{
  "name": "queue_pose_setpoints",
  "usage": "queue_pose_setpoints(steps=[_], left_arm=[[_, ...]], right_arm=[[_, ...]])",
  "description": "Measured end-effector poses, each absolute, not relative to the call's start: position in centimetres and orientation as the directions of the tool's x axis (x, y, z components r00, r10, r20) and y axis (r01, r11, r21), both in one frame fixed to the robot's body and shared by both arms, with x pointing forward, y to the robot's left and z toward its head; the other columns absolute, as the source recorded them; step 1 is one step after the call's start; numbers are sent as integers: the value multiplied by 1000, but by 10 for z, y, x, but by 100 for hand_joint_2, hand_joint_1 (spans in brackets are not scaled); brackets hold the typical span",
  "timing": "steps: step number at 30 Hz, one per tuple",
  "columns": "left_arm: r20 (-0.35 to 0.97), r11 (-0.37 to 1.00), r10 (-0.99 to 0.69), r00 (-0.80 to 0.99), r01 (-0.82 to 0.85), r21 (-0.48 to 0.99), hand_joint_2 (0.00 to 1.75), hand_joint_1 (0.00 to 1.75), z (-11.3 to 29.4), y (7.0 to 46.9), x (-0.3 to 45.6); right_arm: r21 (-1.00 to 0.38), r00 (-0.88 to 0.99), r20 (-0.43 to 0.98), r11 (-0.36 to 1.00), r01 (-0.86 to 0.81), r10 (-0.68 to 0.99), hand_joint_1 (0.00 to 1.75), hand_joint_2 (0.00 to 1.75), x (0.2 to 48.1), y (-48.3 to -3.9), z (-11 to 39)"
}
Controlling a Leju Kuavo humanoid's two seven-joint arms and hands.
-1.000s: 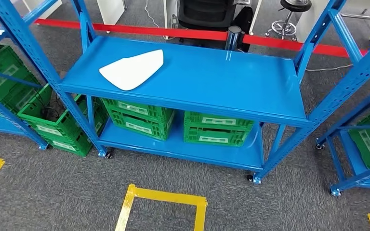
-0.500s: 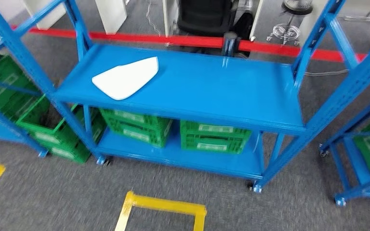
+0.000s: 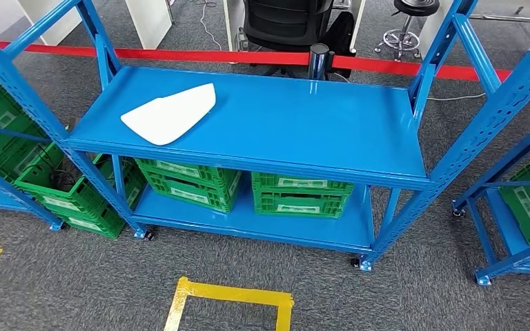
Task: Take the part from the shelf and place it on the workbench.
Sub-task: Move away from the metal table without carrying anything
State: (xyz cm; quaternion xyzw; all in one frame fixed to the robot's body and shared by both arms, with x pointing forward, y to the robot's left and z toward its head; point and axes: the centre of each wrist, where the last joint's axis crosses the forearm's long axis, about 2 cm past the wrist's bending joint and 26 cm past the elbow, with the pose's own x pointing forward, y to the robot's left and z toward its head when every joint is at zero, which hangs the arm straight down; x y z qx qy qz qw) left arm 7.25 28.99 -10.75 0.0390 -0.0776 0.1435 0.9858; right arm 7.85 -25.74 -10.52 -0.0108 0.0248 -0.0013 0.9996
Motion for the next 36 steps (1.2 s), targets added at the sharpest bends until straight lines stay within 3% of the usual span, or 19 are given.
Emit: queue_pose_setpoints(steps=[1, 5, 14, 18, 21, 24, 25, 28, 36], left_arm=[[164, 956, 276, 947, -288, 56, 0, 0, -107, 290, 72], [160, 955, 276, 948, -289, 61, 175, 0, -107, 290, 72], [150, 954, 283, 947, -294, 54, 175, 0, -107, 290, 72], [150, 955, 282, 947, -293, 52, 175, 0, -107, 290, 72], [153, 958, 271, 950, -282, 53, 175, 0, -107, 290, 72], [157, 968, 233, 960, -244, 52, 44, 0, -108, 289, 70], [158, 972, 217, 963, -228, 51, 0, 0, -108, 289, 68], [159, 983, 166, 973, -176, 46, 0, 0, -109, 288, 61], [172, 998, 46, 984, -51, 25, 0, 0, -111, 283, 47]], right_arm=[[-20, 999, -50, 1000, 8, -9, 0, 0, 79, -257, -105], [-7, 997, -52, 999, 53, -53, 0, 0, 78, -257, -105], [59, 967, -38, 966, 252, -250, 0, 0, 78, -259, -105], [64, 965, -37, 963, 262, -260, 0, 175, 79, -259, -105], [67, 978, -20, 976, 207, -206, 0, 175, 79, -259, -105], [62, 992, 1, 991, 122, -122, 0, 175, 76, -259, -106], [61, 994, 5, 993, 106, -106, 0, 131, 75, -259, -106], [57, 997, 15, 995, 81, -82, 0, 0, 68, -259, -107], [49, 998, 52, 998, 35, -37, 0, 0, 54, -262, -109]])
